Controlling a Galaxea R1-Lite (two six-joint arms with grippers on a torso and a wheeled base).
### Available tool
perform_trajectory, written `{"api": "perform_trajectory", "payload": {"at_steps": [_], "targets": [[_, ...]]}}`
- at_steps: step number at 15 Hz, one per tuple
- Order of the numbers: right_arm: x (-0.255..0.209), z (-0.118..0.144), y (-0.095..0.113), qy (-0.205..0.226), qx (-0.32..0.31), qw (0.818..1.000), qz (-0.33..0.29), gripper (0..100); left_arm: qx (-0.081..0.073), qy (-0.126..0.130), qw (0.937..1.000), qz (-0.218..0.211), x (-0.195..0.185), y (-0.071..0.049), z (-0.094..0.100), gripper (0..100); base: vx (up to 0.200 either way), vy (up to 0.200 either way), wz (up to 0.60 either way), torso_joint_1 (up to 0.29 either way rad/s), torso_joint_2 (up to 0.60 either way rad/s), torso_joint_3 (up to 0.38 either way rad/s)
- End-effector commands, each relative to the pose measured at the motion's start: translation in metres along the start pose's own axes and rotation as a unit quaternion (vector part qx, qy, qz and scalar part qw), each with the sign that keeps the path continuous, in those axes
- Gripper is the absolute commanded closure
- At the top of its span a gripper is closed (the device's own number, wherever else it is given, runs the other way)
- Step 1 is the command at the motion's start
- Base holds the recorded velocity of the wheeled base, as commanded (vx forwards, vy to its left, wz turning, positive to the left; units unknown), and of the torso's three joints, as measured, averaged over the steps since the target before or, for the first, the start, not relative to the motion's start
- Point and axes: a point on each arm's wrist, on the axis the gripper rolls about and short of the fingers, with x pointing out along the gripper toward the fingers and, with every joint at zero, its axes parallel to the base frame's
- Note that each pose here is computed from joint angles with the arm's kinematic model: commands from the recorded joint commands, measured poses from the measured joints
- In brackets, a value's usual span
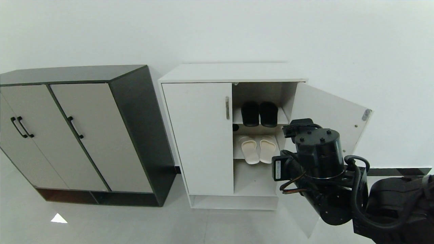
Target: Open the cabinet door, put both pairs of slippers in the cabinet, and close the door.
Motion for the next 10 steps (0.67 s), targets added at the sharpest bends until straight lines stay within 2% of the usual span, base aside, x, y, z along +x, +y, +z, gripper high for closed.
{"api": "perform_trajectory", "payload": {"at_steps": [1, 10], "targets": [[-0.0002, -0.0004, 0.0005, 0.001, -0.001, 1.0, 0.001, 100, 0.0, 0.0, 1.0, 0.0, 0.0001, 0.0, 0.0, 100, 0.0, 0.0, 0.0, 0.159, -0.47, -0.32], [-0.0002, -0.0004, 0.0005, 0.001, -0.001, 1.0, 0.001, 100, 0.0, 0.0, 1.0, 0.0, 0.0001, 0.0, 0.0, 100, 0.0, 0.0, 0.0, 0.189, -0.5, -0.308]]}}
